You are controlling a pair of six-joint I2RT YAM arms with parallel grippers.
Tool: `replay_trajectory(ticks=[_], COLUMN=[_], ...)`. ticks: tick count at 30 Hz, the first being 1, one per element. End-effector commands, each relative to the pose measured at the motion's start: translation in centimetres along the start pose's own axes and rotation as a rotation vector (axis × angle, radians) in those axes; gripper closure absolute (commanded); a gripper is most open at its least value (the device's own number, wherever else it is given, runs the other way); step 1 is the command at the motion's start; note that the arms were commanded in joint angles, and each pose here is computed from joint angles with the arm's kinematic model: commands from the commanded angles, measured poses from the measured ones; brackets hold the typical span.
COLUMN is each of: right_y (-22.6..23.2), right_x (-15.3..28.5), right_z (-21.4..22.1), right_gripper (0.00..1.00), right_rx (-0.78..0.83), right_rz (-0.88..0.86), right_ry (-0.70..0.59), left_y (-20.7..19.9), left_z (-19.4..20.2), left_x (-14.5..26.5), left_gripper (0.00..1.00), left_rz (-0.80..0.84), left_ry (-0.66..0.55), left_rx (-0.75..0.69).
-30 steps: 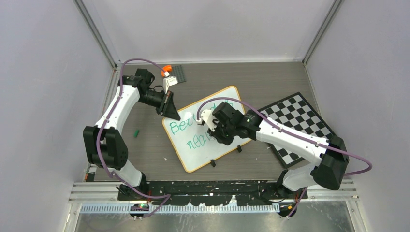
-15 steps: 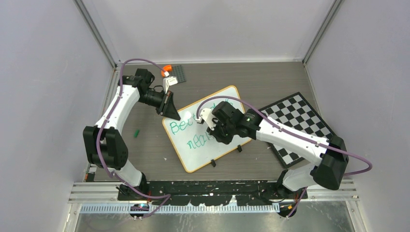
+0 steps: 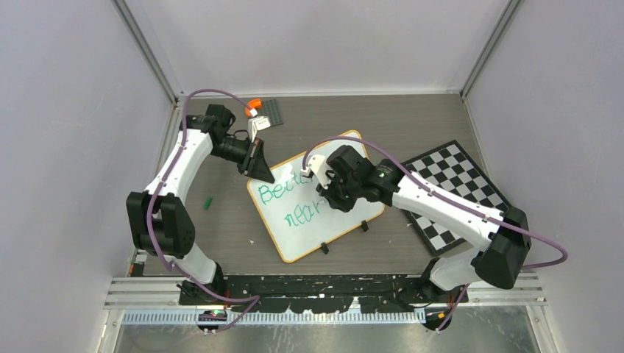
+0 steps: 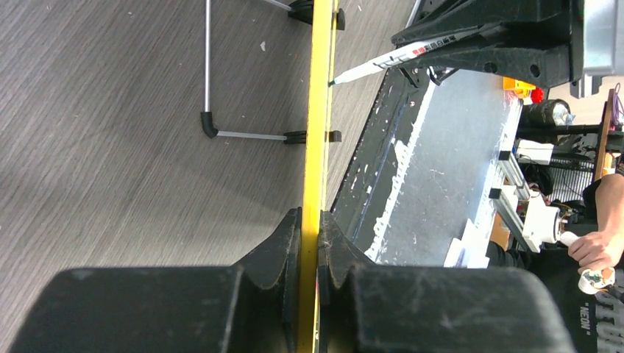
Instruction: Write a sentence on the whiteboard
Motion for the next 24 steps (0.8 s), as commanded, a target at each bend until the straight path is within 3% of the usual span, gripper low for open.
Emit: replay_trajectory(ticks=[1, 17, 24], right_y=[-2.3, 0.0, -0.1], right_x=[1.2, 4.5, 3.1], right_z=[-1.8, -1.0, 0.4], right_gripper=[1.0, 1.0, 1.0], right_rx=[-0.009, 0.023, 0.014], right_rz=[0.099, -0.042, -0.014], right_ry=[-0.079, -0.116, -0.057], left_y=[0.4, 0.3, 0.3], left_z=[-0.5, -0.7, -0.7], left_x=[0.2, 0.3, 0.3], left_gripper=[1.0, 1.0, 1.0], left_rz=[-0.052, -0.064, -0.063], left_ry=[-0.009, -0.019, -0.021], left_rx=[0.006, 0.002, 0.0])
Point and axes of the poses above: each gripper's point midway between its finger pads, its own x axis back along the fingers, its own y axis along the line the jaws close on, z = x × y, the point moved 6 cm from there along x, back along the fingers, and after that the axes turned 12 degrees about x, right-handed, at the moved point
